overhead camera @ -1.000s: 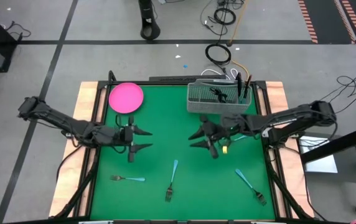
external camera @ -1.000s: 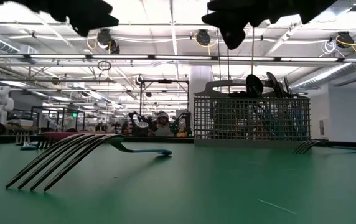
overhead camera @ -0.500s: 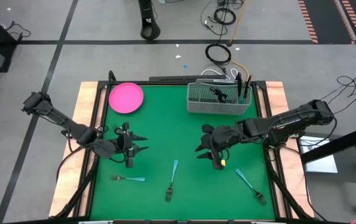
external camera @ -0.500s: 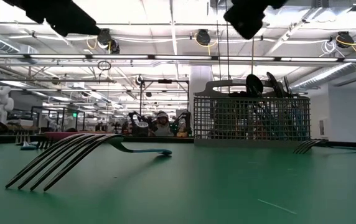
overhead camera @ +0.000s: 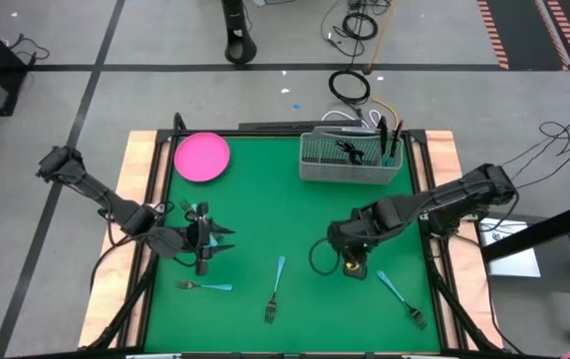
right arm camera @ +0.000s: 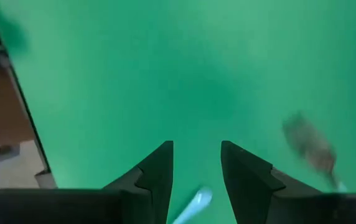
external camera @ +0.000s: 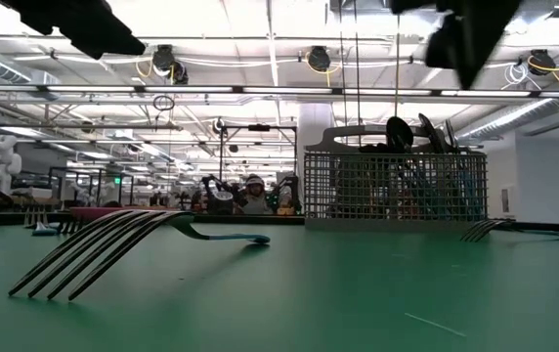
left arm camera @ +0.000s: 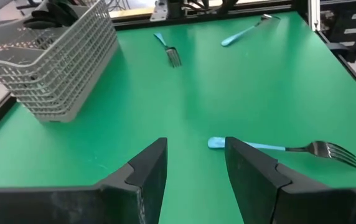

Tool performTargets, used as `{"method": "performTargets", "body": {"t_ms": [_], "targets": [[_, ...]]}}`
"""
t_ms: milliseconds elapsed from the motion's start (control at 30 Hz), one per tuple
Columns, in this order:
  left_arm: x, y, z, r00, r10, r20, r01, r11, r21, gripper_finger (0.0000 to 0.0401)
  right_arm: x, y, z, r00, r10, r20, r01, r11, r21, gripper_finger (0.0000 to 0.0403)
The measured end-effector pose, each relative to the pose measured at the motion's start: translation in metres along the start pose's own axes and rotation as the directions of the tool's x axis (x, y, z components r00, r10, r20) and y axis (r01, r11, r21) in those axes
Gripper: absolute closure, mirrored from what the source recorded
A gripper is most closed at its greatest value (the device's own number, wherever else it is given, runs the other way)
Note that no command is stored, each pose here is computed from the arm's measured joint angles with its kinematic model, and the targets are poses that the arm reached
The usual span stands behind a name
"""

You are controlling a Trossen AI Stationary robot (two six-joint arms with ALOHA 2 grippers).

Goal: Sort silverware
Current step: Put the bottom right black fork into the cutlery rack

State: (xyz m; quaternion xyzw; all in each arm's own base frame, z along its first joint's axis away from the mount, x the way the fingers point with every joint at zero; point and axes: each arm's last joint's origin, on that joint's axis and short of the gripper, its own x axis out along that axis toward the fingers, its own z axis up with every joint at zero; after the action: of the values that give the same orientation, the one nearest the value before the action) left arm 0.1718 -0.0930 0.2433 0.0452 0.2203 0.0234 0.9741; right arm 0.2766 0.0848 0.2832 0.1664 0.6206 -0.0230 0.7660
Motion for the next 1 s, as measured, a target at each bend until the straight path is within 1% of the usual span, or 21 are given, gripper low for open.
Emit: {"method": "performTargets", "body": {"t_ms": [67,133,233,367,467,600,733,1000], "targets": [[-0.001,-0.001,0.000,1.000,-0.005,-0.001,0.005,1.000,0.005,0.0240,0.001,0.002,-0.008,0.998,-0.020,-0.054,0.023,0.998,0.059,0.0277],[-0.001,-0.002,-0.001,1.000,0.001,0.001,-0.001,1.000,0.009,0.0240,0.000,0.005,-0.014,0.996,-0.029,-0.082,0.040,0.991,0.130,0.0277],[-0.002,-0.003,-0.001,1.000,0.002,0.003,-0.002,1.000,0.003,0.0240,0.001,0.015,-0.024,0.990,-0.005,-0.141,0.038,0.972,0.231,0.0277],[-0.002,-0.003,-0.001,1.000,0.003,-0.001,-0.003,1.000,-0.010,0.0240,0.003,0.031,-0.040,0.980,0.025,-0.199,0.039,0.949,0.312,0.0277],[-0.002,-0.003,-0.002,1.000,-0.007,-0.007,0.007,1.000,-0.007,0.0240,0.004,0.038,-0.052,0.968,0.018,-0.250,0.079,0.924,0.373,0.0277],[-0.002,-0.003,-0.002,1.000,-0.012,-0.007,0.012,1.000,0.018,0.0240,0.013,0.046,-0.066,0.960,0.009,-0.279,0.115,0.896,0.428,0.0277],[-0.002,-0.003,-0.002,1.000,-0.013,-0.008,0.013,1.000,0.025,0.0240,0.032,0.048,-0.084,0.951,-0.017,-0.309,0.166,0.871,0.463,0.0277],[-0.002,-0.003,-0.002,1.000,-0.015,-0.008,0.015,1.000,0.025,0.0240,0.065,0.048,-0.111,0.952,-0.047,-0.303,0.194,0.858,0.475,0.0277]]}}
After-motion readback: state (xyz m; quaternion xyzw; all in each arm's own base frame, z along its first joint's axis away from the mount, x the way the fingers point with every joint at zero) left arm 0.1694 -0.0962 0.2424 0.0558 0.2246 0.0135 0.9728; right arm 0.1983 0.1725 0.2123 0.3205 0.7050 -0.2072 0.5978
